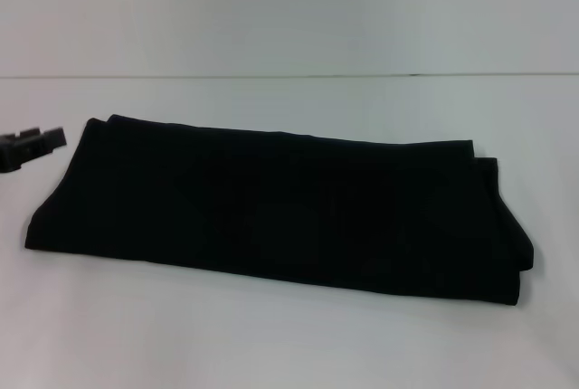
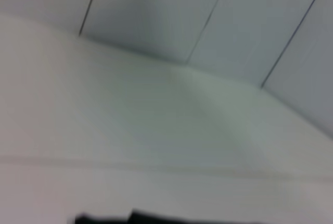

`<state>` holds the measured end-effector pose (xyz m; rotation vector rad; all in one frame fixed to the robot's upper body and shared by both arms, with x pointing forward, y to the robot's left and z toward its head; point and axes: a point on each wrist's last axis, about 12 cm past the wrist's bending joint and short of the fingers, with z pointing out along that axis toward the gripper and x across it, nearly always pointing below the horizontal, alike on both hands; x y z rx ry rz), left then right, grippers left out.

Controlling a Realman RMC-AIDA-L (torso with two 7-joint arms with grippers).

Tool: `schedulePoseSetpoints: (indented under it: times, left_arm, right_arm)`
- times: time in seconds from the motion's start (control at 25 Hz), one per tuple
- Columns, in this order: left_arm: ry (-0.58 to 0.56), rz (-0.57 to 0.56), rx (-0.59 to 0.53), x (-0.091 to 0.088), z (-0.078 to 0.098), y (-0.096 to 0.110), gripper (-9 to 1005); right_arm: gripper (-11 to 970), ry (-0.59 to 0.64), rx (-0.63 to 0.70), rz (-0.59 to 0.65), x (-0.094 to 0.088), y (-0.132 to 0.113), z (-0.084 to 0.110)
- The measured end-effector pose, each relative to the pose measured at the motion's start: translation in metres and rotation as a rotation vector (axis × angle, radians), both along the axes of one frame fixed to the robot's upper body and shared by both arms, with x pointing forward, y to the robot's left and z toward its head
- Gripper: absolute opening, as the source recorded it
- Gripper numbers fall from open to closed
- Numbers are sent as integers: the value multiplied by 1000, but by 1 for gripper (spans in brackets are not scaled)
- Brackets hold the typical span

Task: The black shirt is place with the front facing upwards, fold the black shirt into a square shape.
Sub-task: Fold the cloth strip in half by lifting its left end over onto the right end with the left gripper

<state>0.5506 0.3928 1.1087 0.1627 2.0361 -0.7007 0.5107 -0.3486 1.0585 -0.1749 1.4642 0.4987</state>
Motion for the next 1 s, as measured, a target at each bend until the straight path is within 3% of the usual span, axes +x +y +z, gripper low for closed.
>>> schedulePoseSetpoints:
  times: [0.16, 0.32, 0.76, 1.0]
  left_arm:
    - [143, -58, 74, 2, 22, 6, 486]
    - [224, -85, 137, 10, 33, 8, 497]
    - [377, -109, 280, 29, 39, 1, 528]
    - [433, -116, 272, 27, 31, 7, 702]
  right_arm:
    - [826, -2, -9, 24, 12, 6, 4]
    - [826, -9, -12, 48, 17, 10, 7]
    - [825, 0, -3, 98, 21, 19, 9]
    - [825, 4, -4, 104, 19, 21, 7]
